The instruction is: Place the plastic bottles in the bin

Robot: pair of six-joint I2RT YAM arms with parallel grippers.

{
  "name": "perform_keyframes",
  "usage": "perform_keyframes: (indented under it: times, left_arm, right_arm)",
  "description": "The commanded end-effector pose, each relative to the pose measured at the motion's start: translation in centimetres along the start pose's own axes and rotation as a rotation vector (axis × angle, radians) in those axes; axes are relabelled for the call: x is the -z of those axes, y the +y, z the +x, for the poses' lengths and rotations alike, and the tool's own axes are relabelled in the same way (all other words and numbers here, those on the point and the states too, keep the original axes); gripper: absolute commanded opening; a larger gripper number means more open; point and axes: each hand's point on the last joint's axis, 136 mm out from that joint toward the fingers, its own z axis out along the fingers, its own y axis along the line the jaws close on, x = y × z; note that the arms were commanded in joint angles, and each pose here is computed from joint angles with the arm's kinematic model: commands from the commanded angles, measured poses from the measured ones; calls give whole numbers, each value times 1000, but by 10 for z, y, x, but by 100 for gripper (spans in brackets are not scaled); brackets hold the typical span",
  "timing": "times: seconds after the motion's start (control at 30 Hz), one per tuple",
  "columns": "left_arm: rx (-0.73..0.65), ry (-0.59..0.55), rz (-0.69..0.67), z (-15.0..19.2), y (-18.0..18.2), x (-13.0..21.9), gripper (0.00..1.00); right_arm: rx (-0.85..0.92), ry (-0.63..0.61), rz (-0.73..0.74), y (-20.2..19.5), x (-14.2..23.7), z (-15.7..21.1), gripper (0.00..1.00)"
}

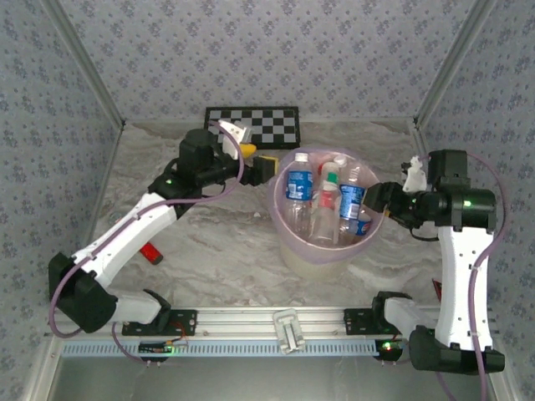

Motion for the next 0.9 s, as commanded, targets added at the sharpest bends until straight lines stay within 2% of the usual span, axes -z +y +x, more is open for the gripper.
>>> perform_keyframes:
  times: [0.0, 0.2, 0.3, 0.4, 0.53, 0.63, 0.7, 0.77, 0.87]
  left_arm:
    - [18, -41, -102, -15, 25, 35, 93]
    - [128, -33, -391, 3, 104, 104, 94]
    - [202, -39, -559, 21, 147, 146, 94]
    - [284, -42, -672, 43, 180, 177, 95]
    - [368, -59, -752, 66, 205, 196, 97]
    - [395, -62, -895, 85, 229, 213, 97]
    - [400, -61, -1000, 101, 244, 224, 98]
    - [405, -63, -1037, 111, 252, 226, 99]
    - [413, -65, -1048, 123, 260, 222, 99]
  right_arm:
    - [1, 10, -138, 29, -13, -2, 62]
    - [39, 8, -172, 58, -48, -12, 61]
    - [93, -7, -204, 84, -70, -23, 61]
    - [144, -8, -240, 111, -94, -34, 62]
    - [203, 9, -300, 148, -127, -45, 61]
    - [227, -6, -347, 171, -145, -63, 61]
    - [241, -27, -379, 187, -149, -75, 61]
    - [261, -38, -378, 191, -145, -83, 63]
    - [292, -73, -308, 174, -127, -95, 75]
